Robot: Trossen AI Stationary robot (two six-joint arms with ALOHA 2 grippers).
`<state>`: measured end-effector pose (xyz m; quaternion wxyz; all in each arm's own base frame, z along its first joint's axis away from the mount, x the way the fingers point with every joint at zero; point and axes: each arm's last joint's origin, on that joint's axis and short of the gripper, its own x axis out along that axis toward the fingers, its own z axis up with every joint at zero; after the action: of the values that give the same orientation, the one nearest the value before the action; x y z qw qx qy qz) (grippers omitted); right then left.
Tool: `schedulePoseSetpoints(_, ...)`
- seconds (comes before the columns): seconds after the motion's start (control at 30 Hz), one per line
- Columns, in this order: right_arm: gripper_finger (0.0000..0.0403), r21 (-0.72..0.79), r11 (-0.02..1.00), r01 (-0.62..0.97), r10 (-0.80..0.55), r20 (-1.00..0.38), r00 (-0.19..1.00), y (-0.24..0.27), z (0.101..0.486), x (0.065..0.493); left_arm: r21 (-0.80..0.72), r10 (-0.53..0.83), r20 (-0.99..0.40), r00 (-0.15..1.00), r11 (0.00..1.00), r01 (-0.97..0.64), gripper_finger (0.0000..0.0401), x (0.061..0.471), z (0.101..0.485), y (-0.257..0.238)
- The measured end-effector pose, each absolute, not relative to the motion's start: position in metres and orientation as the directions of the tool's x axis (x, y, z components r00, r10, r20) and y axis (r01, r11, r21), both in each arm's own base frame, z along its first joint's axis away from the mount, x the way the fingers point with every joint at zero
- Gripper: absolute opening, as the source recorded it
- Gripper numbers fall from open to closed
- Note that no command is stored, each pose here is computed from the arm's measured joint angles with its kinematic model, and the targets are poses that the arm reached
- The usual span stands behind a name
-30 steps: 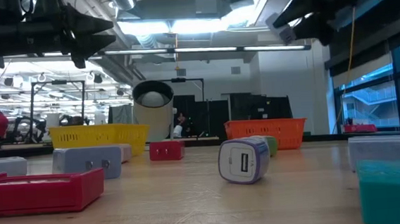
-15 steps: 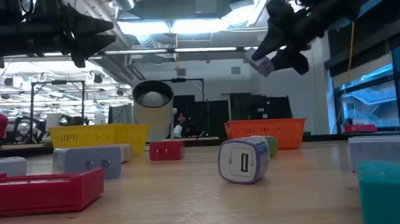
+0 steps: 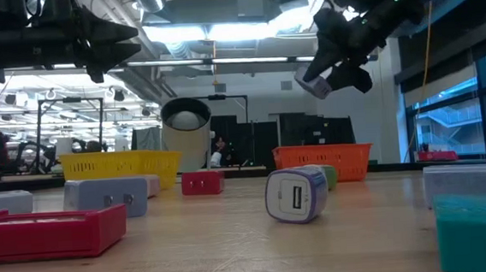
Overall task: Pick & Place Office items
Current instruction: Put the top light blue charger adapter into the orange bin
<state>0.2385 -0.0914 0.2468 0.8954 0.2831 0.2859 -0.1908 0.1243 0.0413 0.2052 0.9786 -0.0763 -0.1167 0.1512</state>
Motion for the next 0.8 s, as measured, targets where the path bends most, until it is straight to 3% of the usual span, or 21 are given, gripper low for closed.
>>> schedulePoseSetpoints(0.2, 0.0213, 0.379, 0.765, 0.52, -0.157, -0.674, 0.722, -0.096, 0.254, 0.252, -0.185, 0.314, 0.205, 0.927, 0.943, -0.278, 0.0203, 0.124, 0.205, 0.041)
schedulePoseSetpoints(0.37, 0.0213, 0.325, 0.759, 0.564, -0.119, -0.783, 0.611, -0.101, 0.256, 0.264, -0.185, 0.314, 0.205, 0.927, 0.943, -0.278, 0.0203, 0.124, 0.205, 0.041)
schedulePoseSetpoints(0.8, 0.0213, 0.277, 0.75, 0.601, 0.039, -0.925, 0.378, -0.118, 0.197, 0.312, -0.184, 0.313, 0.204, 0.927, 0.943, -0.278, 0.0203, 0.124, 0.205, 0.041)
